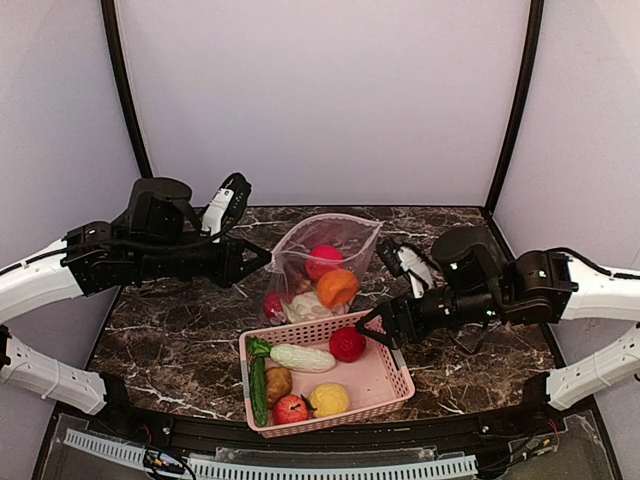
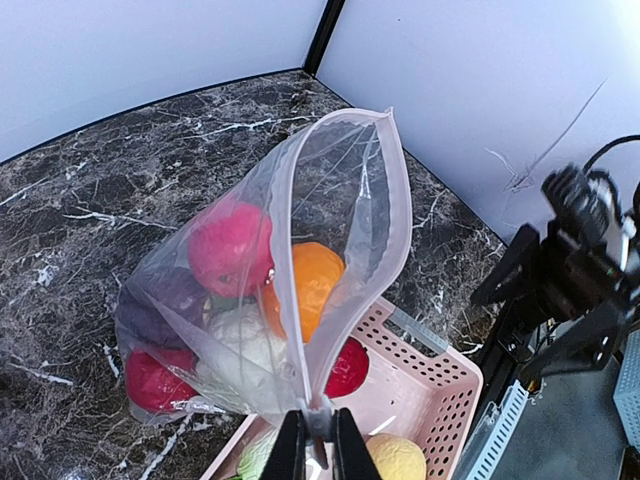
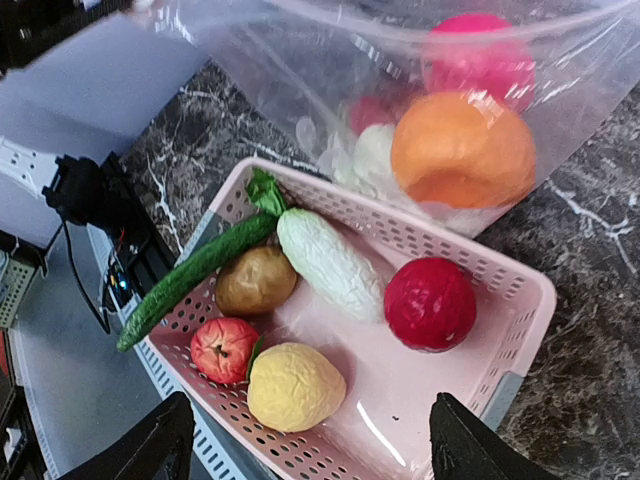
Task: Place the food in the zip-top bag and seal the zipper
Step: Pick up the fake fruit from the bin.
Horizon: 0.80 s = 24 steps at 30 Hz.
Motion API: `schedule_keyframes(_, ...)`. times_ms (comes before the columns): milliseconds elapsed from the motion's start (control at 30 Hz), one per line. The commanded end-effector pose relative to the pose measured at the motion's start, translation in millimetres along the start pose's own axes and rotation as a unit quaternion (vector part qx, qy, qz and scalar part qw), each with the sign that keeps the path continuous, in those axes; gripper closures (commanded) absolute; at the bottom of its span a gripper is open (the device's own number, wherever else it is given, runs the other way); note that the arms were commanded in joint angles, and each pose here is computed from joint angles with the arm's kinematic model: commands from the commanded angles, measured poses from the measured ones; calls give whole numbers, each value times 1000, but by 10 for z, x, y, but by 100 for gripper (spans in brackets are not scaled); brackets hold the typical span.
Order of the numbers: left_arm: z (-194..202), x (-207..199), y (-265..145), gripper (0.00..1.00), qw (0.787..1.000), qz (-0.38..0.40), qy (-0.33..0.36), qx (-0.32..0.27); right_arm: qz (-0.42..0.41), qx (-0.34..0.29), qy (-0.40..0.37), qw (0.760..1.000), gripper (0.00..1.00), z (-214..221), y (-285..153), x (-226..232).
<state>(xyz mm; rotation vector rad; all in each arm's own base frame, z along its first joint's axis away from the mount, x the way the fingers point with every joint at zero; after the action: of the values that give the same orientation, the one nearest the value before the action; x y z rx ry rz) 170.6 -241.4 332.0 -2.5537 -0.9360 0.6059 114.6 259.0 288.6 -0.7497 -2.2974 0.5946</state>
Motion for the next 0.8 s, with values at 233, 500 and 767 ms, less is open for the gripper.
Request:
schedule_keyframes(233,54,22,2,99,1000,18,-18,4,42,126,6,991,21,650,841,394)
schedule_keyframes(500,84,46,-34,99,1000,17,-25,1,84,180,28,980,15,979,1208,396)
schedule_keyframes(767,73,43,-57,99,1000,19,-25,0,115,211,27,970,14,1122,1357,347)
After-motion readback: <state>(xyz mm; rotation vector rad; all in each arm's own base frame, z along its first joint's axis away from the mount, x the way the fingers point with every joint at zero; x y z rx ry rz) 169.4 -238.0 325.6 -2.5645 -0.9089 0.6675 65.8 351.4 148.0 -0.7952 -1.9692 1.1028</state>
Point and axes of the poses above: each gripper's point midway between its finger pads, its own y axis out along the fingers, its own x axis along the line the jaws close on, z = x × y, the point moved 8 cm from there along -y, back along the fingers, and after that the axes turned 4 degrees about y, right-handed, at the moved point
